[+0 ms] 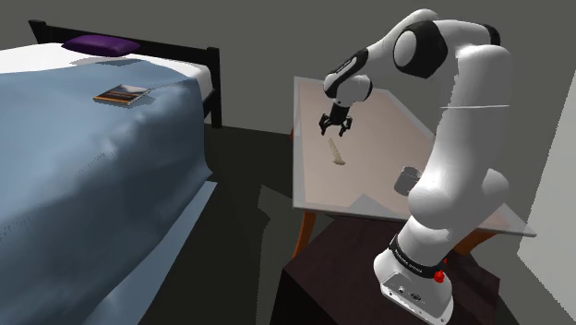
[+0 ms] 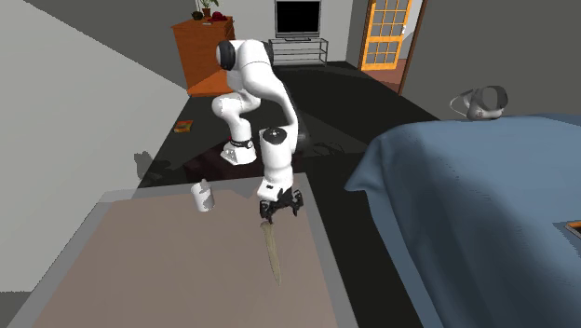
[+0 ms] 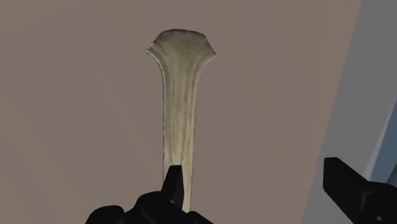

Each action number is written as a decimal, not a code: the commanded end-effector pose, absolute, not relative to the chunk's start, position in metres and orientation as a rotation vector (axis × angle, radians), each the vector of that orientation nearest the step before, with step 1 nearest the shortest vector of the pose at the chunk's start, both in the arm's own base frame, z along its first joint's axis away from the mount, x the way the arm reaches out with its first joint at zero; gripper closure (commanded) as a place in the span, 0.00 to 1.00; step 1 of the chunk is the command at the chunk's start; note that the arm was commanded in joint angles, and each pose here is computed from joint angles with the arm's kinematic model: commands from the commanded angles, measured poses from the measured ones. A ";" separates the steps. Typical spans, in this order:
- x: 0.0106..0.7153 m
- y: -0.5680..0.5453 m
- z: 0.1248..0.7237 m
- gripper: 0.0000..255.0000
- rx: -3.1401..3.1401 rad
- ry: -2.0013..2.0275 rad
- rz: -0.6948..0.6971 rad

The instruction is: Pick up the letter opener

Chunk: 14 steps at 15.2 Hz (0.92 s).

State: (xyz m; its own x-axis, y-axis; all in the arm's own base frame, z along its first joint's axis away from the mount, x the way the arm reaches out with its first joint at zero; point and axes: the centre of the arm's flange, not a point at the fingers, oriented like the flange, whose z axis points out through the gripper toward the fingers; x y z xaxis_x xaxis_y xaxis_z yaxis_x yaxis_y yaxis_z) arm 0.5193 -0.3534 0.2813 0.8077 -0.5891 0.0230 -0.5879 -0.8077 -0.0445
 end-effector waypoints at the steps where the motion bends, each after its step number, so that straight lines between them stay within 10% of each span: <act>1: 0.519 -0.373 0.263 0.00 -2.934 1.016 -0.045; 14: 0.516 -0.421 0.180 0.00 -2.883 1.140 -0.021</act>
State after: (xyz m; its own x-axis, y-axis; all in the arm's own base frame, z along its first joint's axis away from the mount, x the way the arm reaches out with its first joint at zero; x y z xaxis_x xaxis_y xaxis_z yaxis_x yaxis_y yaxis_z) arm 0.5159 -0.4210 0.1847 0.7299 -0.6836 -0.0032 -0.6831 -0.7291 -0.0433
